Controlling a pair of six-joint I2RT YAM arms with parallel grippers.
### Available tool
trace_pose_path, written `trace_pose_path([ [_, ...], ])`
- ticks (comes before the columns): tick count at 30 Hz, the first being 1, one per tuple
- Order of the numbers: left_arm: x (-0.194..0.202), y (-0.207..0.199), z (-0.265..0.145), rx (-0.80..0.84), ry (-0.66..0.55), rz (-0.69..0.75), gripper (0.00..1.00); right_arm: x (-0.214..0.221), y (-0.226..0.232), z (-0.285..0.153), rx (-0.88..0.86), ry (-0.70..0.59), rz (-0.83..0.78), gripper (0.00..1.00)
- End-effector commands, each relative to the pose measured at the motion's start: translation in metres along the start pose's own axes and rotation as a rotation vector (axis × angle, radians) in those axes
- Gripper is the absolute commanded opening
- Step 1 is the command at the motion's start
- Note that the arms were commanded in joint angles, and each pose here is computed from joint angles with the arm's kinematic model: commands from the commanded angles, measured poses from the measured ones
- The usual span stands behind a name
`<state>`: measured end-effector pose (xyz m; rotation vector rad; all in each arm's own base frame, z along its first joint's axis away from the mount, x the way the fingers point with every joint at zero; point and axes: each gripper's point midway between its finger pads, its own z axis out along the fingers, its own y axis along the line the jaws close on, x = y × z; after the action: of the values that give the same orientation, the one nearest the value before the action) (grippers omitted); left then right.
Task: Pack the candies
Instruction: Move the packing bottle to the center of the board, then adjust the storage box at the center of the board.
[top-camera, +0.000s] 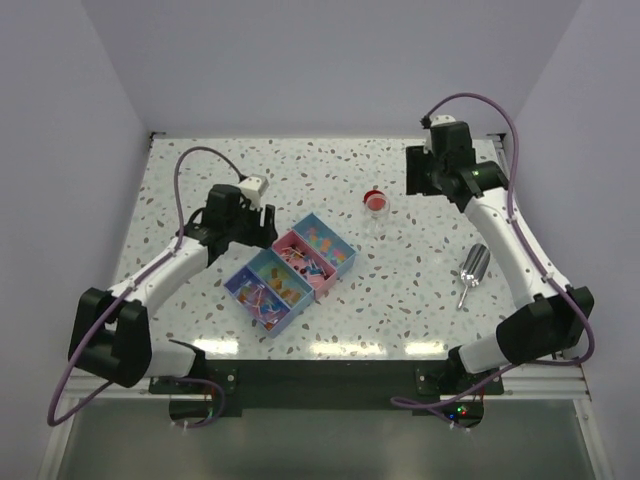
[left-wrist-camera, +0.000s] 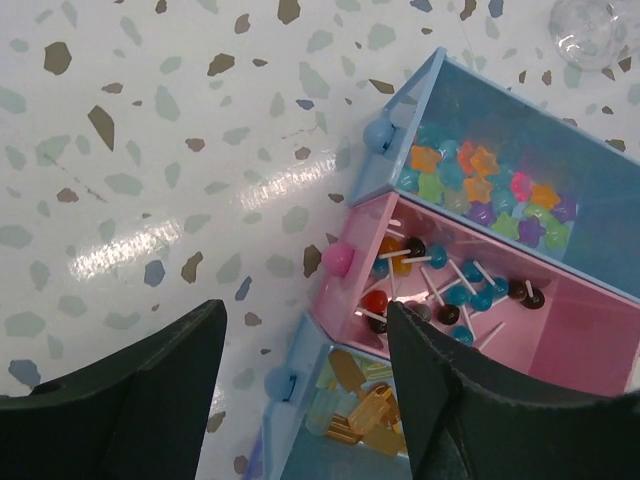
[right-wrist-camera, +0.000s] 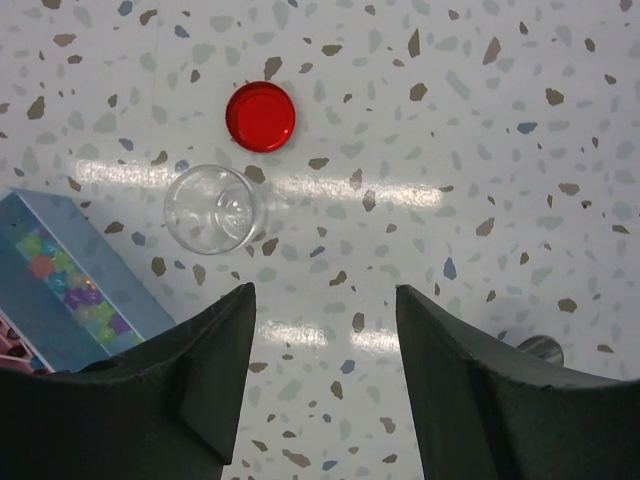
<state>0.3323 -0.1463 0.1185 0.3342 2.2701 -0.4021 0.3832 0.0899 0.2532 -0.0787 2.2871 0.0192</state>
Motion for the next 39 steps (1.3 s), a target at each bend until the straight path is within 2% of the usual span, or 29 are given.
trace_pose_path([
  [1, -0.030, -0.018, 0.011, 0.073, -0.042, 0.059, 0.70, 0.017, -0.006, 0.007, -0.013, 0.038, 0.052, 0.62],
  [5, -0.015, -0.029, 0.037, 0.108, 0.059, 0.097, 0.61, 0.029, -0.031, -0.001, 0.027, 0.044, 0.073, 0.62],
  [11, -0.005, -0.035, 0.058, 0.063, 0.105, 0.155, 0.45, 0.047, -0.037, -0.008, 0.031, 0.055, 0.099, 0.62],
  [15, 0.002, -0.038, 0.058, 0.026, 0.125, 0.186, 0.25, 0.056, -0.040, -0.009, 0.040, 0.073, 0.093, 0.62],
  [21, 0.018, -0.051, 0.044, 0.023, 0.128, 0.167, 0.17, 0.065, -0.043, -0.009, 0.052, 0.076, 0.096, 0.61],
  [26, 0.028, -0.062, 0.032, 0.015, 0.126, 0.083, 0.09, 0.072, -0.044, -0.007, 0.059, 0.080, 0.107, 0.61],
  [34, 0.025, -0.088, 0.028, 0.065, 0.086, 0.092, 0.09, 0.086, -0.047, -0.003, 0.076, 0.107, 0.130, 0.60],
  [39, 0.039, -0.101, 0.028, 0.103, 0.111, 0.120, 0.09, 0.099, -0.054, -0.001, 0.101, 0.132, 0.170, 0.60],
])
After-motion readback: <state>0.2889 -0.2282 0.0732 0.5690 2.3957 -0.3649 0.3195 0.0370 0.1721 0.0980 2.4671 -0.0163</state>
